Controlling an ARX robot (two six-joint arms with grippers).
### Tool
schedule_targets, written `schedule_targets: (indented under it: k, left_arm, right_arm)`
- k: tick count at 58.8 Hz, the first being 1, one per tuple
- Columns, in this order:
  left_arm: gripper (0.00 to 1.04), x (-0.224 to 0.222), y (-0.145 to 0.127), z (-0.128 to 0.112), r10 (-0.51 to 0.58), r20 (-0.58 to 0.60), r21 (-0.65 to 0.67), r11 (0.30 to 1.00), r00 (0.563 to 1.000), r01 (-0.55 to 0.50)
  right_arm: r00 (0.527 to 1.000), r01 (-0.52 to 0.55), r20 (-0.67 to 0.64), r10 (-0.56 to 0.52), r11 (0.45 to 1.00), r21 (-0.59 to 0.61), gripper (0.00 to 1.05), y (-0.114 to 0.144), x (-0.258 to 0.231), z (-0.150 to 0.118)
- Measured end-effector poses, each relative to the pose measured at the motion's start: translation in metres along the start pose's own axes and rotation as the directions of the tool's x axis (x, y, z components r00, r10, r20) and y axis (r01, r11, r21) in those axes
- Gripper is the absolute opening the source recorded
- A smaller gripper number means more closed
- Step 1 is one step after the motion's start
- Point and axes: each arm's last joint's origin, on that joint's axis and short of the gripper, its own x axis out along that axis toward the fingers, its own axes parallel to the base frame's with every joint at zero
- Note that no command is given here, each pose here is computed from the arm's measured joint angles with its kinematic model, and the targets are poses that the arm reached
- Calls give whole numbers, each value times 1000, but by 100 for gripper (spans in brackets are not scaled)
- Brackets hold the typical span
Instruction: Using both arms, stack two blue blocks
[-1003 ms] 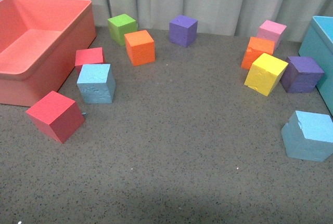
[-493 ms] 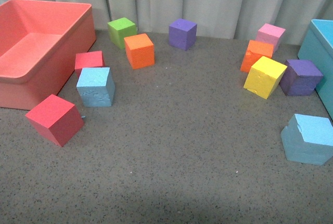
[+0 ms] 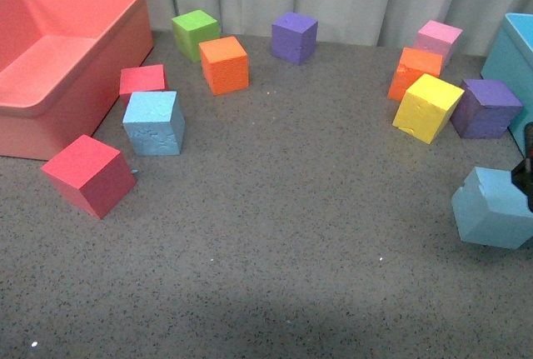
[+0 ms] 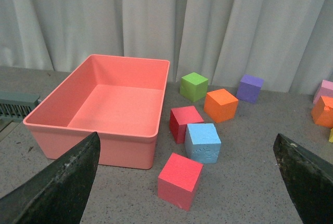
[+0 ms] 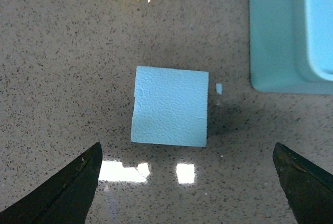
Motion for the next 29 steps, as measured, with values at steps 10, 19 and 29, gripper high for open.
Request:
schedule_targets:
  k: [10,19,29]
  left_arm:
    - [98,0,0,0,0,0,0,1000,1000,0]
    - [98,0,0,0,0,0,0,1000,1000,0]
    - [98,0,0,0,0,0,0,1000,1000,0]
  right_arm:
    - [995,-7,-98,12,998,57,95,8,35,15]
    - [986,15,-165,-3,997,71,95,7,53,16]
    - [972,58,-232,-43,997,60,95,4,78,11]
